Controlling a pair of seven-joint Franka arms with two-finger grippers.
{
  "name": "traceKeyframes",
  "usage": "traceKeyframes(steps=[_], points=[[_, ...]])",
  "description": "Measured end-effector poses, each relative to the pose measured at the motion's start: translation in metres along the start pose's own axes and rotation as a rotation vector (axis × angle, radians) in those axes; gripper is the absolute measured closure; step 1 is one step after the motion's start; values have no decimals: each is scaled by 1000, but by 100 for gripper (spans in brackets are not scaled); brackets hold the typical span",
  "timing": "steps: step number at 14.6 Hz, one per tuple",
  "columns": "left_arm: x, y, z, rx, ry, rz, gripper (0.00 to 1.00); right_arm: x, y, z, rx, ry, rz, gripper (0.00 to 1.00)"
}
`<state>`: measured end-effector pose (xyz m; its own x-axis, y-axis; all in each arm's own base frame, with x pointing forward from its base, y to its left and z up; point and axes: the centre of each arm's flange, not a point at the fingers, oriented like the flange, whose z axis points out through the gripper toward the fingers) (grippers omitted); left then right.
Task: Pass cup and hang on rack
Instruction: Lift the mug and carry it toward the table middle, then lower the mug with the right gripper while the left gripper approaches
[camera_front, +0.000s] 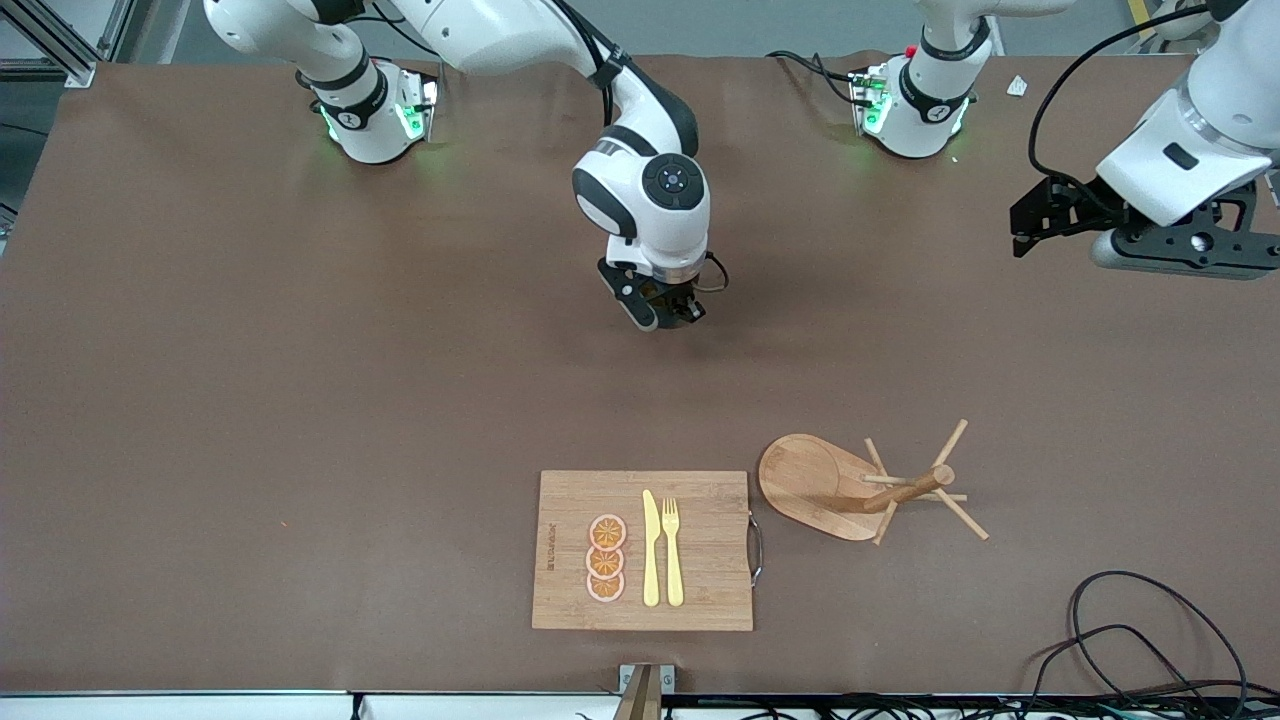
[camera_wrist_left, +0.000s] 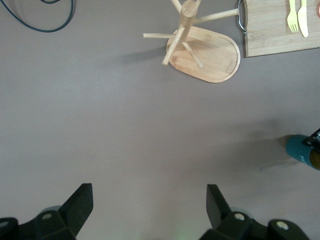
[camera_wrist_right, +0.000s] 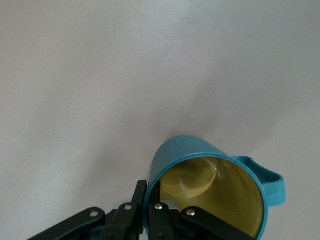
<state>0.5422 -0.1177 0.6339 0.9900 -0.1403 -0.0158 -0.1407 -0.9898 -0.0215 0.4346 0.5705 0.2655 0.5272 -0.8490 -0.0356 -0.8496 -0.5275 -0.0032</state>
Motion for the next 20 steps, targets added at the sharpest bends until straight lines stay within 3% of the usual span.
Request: traceKeyframes(steps=[5,9,14,16,20], points=[[6,36,-2,-8,14,-85,0,0,-1,0,1,0,128,95],[2,61,-13,-16,35,-156,0,-7,2,10,-9,4,141,95],[6,84,3,-18,6,-206,0,-16,2,18,-3,2,138,95],[9,83,7,-18,-2,-208,0,-16,1,18,-2,2,139,83],[9,84,4,-20,5,-207,0,-21,2,17,6,14,120,40]])
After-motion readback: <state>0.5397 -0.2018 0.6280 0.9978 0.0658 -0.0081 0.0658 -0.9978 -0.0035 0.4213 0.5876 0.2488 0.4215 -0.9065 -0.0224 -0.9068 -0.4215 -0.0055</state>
